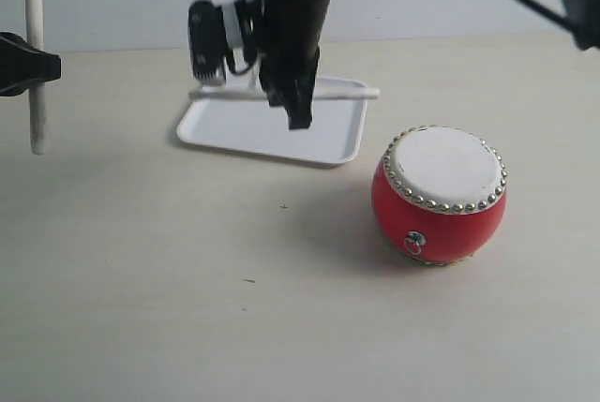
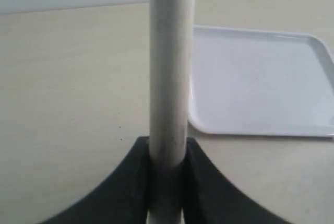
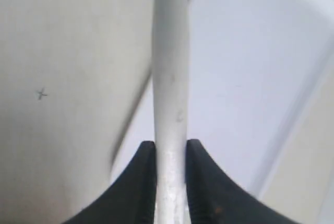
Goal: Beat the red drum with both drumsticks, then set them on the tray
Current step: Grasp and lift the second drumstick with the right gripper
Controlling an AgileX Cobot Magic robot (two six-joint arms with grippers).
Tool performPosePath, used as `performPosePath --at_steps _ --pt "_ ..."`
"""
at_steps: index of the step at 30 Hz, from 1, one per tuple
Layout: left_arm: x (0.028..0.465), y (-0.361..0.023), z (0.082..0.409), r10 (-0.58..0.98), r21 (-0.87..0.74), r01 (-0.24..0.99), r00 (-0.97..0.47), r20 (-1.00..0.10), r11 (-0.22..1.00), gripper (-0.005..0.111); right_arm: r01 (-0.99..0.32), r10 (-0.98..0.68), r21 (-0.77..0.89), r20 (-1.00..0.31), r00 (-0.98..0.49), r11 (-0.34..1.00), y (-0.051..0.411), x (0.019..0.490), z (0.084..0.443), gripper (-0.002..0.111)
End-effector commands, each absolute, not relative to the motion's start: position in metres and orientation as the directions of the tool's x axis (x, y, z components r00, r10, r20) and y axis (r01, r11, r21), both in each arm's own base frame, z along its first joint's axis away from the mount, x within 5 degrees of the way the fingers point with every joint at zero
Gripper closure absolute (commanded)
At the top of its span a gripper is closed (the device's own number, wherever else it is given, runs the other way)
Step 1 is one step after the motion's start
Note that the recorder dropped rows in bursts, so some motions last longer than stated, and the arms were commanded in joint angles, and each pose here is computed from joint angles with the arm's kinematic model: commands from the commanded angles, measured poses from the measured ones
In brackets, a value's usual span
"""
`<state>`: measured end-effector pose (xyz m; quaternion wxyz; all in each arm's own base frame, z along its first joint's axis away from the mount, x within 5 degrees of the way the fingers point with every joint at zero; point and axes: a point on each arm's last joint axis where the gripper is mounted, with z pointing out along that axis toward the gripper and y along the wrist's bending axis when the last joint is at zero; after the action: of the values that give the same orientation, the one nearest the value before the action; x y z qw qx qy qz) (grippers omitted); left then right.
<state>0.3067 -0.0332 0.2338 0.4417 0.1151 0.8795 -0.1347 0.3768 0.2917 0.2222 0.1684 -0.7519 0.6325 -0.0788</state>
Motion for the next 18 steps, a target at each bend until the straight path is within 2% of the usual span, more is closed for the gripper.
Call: performPosePath --at_steps 1,6,9,12,18 --pt "0.305 -0.036 0.238 0.079 -0.154 0.345 -0.576 -0.814 0.926 0.107 -0.900 -0.968 -0.418 -0.251 -0.016 0.123 0.268 0.379 0.284 0.108" --pt "0.304 -0.043 0.239 0.095 -0.164 0.382 -0.573 -0.814 0.909 0.107 -0.873 -0.874 -0.299 -0.421 -0.241 0.385 0.226 0.380 0.326 0.108" --pt "0.302 -0.053 0.239 0.127 -0.150 0.420 -0.563 -0.816 0.895 0.107 -0.814 -0.735 -0.132 -0.529 -0.425 0.565 0.203 0.380 0.343 0.108" --pt "0.299 -0.069 0.240 0.158 -0.148 0.468 -0.553 -0.818 0.871 0.107 -0.729 -0.640 -0.026 -0.501 -0.583 0.684 0.181 0.378 0.350 0.108" --pt "0.290 -0.112 0.243 0.235 -0.116 0.566 -0.509 -0.828 0.816 0.107 -0.519 -0.427 0.068 -0.484 -0.764 0.852 0.145 0.381 0.357 0.108"
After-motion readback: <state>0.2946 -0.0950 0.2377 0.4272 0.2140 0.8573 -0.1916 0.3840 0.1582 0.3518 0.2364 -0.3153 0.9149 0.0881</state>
